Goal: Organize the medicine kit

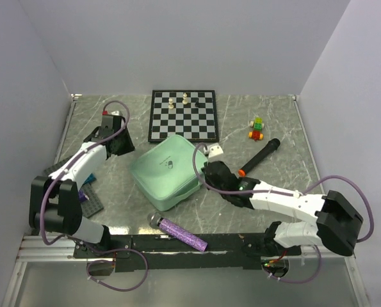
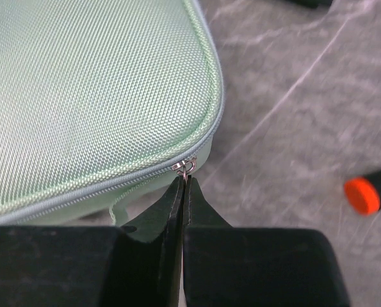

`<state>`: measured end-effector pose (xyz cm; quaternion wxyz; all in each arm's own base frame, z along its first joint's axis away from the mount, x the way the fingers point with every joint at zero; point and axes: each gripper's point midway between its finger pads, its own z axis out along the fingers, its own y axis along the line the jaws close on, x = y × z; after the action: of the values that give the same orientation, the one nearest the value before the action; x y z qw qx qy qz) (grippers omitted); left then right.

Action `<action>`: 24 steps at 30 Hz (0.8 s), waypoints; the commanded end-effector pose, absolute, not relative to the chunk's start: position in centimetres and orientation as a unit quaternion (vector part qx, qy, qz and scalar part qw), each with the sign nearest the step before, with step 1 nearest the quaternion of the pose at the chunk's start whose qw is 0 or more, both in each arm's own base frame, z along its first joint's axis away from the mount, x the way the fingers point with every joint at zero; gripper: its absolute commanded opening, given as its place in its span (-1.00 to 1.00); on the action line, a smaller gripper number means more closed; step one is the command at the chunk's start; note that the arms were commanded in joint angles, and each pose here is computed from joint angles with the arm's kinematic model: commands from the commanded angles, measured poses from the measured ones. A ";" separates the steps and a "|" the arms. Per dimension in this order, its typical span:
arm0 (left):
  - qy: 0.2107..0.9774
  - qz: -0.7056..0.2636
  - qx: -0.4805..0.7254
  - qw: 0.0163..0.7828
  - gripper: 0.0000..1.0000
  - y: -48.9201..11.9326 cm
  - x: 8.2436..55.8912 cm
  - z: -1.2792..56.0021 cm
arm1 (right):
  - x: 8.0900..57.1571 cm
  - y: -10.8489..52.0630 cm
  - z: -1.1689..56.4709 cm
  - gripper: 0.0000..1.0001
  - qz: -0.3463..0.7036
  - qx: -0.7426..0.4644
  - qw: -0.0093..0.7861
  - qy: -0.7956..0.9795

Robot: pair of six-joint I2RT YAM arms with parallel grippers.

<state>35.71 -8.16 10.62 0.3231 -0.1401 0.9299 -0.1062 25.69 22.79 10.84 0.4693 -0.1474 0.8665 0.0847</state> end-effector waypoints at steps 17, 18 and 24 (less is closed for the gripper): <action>0.841 -0.227 -0.139 0.471 0.06 -15.0 35.3 23.6 | 17.8 24.4 7.3 -1.00 0.071 -0.172 0.436 0.881; 0.841 -0.244 -0.142 0.462 0.12 -15.8 33.6 23.4 | 17.8 24.4 7.4 -1.00 0.075 -0.172 0.437 0.880; 0.861 -0.323 -0.137 0.368 0.22 -21.5 22.3 19.7 | 17.8 24.2 7.6 -1.00 0.077 -0.174 0.443 0.876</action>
<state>27.28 -19.50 24.88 0.4612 -0.1001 0.8220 -0.3186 18.03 23.59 6.68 0.4343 -0.1780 0.8811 0.0577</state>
